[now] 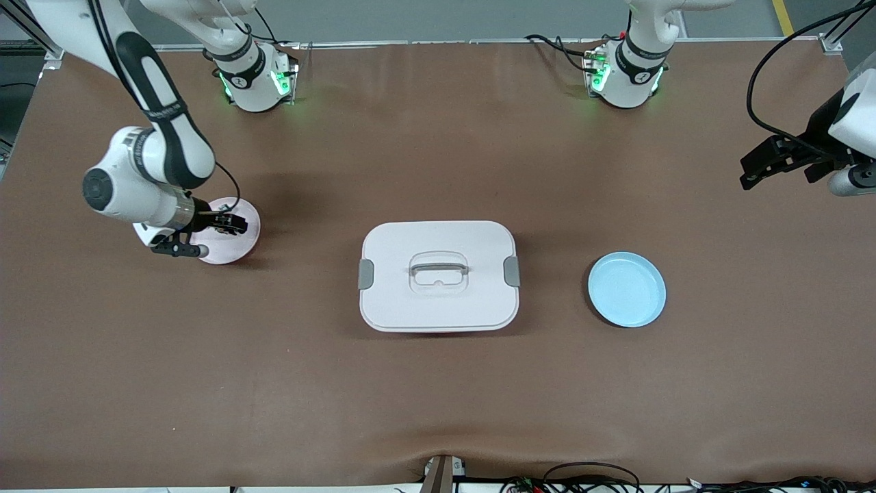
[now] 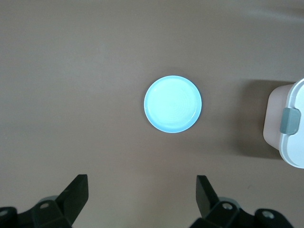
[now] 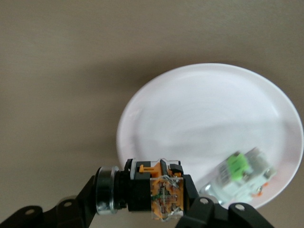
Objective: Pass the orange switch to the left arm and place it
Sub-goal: 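Close the right gripper on the orange switch and lift it, then carry the switch over the box with the right gripper while the left gripper approaches, then grasp the orange switch from the right gripper with the left gripper, then carry the switch to the blue plate with the left gripper while the right gripper withdraws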
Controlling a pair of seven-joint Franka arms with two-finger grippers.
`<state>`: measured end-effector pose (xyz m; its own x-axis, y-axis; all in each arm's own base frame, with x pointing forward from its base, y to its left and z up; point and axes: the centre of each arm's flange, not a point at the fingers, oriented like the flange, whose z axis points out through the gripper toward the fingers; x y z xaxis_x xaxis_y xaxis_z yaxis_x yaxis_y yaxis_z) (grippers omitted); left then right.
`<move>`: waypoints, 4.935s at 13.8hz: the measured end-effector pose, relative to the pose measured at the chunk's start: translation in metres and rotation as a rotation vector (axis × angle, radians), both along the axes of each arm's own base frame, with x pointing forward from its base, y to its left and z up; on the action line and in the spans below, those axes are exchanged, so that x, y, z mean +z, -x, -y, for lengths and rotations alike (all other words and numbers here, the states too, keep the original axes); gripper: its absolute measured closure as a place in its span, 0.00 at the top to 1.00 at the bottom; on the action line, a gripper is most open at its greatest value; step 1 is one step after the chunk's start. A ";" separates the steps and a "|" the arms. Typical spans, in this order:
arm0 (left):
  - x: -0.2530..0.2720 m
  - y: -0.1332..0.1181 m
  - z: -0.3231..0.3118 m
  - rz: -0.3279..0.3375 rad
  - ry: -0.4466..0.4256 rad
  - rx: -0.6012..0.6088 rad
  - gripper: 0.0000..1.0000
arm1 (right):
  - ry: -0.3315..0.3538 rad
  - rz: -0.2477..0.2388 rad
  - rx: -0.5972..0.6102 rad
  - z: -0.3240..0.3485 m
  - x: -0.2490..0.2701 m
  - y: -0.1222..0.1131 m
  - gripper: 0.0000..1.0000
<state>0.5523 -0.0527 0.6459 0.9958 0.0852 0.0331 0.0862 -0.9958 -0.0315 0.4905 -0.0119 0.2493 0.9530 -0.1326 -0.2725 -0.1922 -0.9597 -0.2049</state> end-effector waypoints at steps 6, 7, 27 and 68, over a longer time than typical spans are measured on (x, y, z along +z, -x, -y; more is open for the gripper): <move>0.002 0.001 0.006 0.004 0.000 -0.011 1.00 | -0.055 -0.145 -0.169 -0.028 0.139 -0.052 0.73; 0.003 0.001 0.009 0.006 0.001 -0.017 1.00 | -0.058 -0.160 -0.200 -0.043 0.160 -0.058 0.73; -0.021 0.010 0.139 0.052 0.333 -0.064 1.00 | -0.104 -0.432 -1.017 -0.446 0.263 -0.079 0.73; -0.102 -0.004 0.243 -0.037 0.669 -0.154 0.64 | -0.341 -0.509 -1.288 -0.554 0.294 -0.066 0.73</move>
